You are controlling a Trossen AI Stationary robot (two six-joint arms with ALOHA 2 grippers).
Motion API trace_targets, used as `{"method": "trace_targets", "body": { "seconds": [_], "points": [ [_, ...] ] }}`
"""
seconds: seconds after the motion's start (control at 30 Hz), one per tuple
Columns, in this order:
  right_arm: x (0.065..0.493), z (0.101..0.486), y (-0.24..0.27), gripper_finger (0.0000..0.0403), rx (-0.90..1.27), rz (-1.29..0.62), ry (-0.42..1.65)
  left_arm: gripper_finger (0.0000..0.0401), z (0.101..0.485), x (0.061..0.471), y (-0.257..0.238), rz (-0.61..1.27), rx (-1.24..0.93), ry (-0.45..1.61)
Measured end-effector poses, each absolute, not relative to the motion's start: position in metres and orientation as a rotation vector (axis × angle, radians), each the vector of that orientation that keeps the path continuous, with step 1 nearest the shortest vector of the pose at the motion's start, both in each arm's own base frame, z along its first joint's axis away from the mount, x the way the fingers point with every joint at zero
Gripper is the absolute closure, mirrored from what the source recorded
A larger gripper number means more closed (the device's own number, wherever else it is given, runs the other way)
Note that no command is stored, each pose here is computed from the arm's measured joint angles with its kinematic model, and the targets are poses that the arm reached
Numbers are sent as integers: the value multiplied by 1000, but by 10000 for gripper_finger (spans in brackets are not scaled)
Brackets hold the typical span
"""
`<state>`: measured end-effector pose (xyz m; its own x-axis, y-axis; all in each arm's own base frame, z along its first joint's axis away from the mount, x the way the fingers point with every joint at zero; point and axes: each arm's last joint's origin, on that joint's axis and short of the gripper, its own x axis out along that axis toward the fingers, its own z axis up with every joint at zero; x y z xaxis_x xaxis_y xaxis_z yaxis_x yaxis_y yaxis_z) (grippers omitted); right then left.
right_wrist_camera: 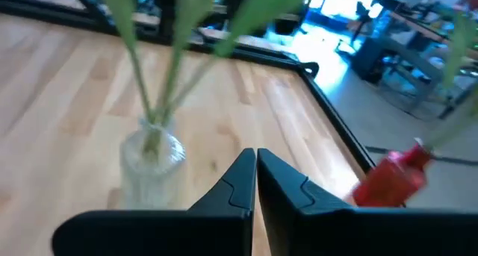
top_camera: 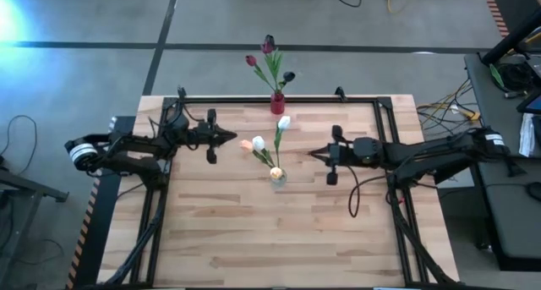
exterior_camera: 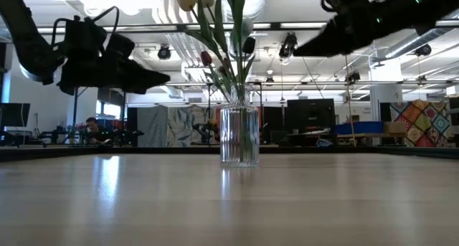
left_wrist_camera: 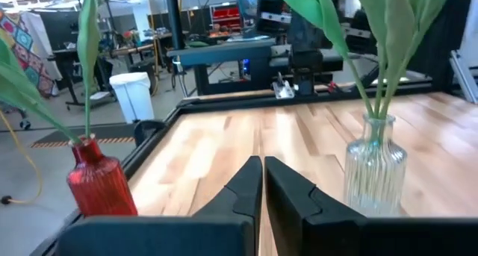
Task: Sort flowers into vase by color
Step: Return to Home Position
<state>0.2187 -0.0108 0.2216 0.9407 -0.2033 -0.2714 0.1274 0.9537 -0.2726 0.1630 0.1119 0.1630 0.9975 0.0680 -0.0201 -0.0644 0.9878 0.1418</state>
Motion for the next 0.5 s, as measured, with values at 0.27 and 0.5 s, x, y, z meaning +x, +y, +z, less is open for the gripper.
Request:
{"method": "trace_targets", "body": {
  "seconds": [0.27, 0.5],
  "points": [
    [174, 193, -25, 394, -181, -162, 258, 400, 153, 146, 99, 74, 158, 23],
    [147, 174, -24, 394, -172, -187, 187, 401, 150, 131, 91, 125, 157, 3]
  ]
}}
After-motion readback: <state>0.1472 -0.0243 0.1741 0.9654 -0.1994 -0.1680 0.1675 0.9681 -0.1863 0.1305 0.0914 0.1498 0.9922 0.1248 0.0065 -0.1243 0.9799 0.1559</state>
